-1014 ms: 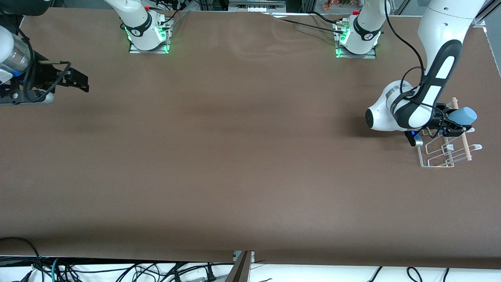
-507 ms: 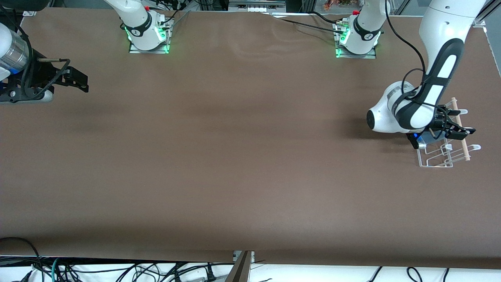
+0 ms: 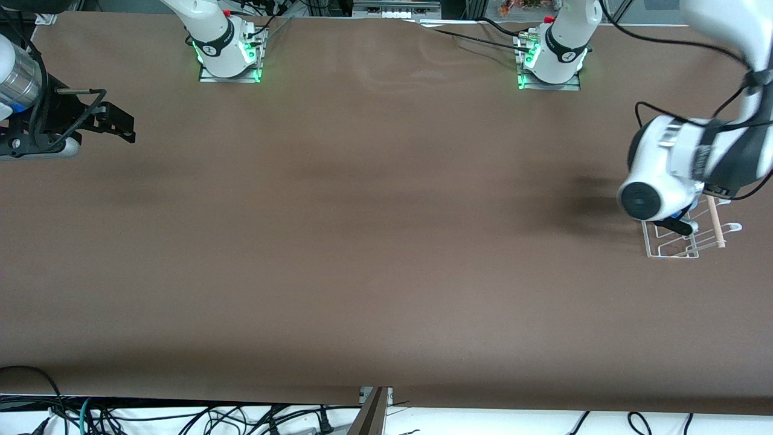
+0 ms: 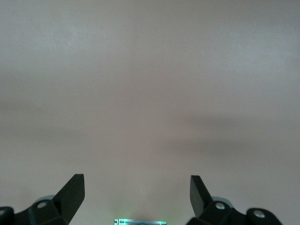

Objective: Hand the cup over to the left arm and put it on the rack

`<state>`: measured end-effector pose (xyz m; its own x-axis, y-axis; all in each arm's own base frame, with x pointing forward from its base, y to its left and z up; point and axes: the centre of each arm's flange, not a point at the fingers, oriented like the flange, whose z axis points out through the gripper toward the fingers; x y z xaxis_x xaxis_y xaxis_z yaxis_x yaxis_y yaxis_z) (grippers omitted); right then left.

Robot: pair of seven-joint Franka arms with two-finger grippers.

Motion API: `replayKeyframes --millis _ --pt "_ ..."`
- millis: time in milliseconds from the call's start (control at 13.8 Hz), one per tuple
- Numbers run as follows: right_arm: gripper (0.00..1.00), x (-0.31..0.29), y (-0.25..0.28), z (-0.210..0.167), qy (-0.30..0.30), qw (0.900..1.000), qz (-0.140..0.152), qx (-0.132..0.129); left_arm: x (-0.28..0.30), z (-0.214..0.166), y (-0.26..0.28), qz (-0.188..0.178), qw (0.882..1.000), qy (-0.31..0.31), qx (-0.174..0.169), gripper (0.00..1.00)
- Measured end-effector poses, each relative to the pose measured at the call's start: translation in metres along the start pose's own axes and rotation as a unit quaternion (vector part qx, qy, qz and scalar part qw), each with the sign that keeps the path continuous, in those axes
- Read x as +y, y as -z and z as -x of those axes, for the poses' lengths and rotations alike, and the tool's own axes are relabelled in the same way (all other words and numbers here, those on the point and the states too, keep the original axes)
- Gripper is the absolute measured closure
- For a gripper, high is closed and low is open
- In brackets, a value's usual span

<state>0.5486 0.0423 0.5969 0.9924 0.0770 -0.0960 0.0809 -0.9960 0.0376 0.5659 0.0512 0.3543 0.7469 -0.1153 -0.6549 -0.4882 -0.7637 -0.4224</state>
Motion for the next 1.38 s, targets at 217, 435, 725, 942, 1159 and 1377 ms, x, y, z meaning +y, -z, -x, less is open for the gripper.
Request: replayKeyframes --millis 217,435,725,942,1159,1377 --pt "0.00 0.000 0.001 -0.001 0.001 1.000 0.000 0.002 -0.004 0.012 0.050 0.140 0.987 0.047 0.069 0.00" --pt "0.00 -0.002 0.003 -0.002 0.002 1.000 0.000 0.007 -0.014 0.029 0.118 0.278 0.946 0.058 0.157 0.00" --pt "0.00 -0.002 0.003 -0.003 0.003 1.000 0.000 0.009 -0.058 0.064 0.177 0.284 0.923 0.089 0.244 0.00" --pt "0.00 -0.003 0.003 -0.003 0.003 1.000 0.000 0.009 -0.087 0.096 0.207 0.278 0.907 0.114 0.295 0.00" --pt "0.00 -0.003 0.004 -0.004 0.004 1.000 0.000 0.010 -0.087 0.093 0.201 0.274 0.898 0.137 0.315 0.00" --pt "0.00 -0.003 0.004 -0.004 0.004 1.000 0.000 0.010 -0.057 0.107 0.183 0.267 0.888 0.157 0.340 0.00"
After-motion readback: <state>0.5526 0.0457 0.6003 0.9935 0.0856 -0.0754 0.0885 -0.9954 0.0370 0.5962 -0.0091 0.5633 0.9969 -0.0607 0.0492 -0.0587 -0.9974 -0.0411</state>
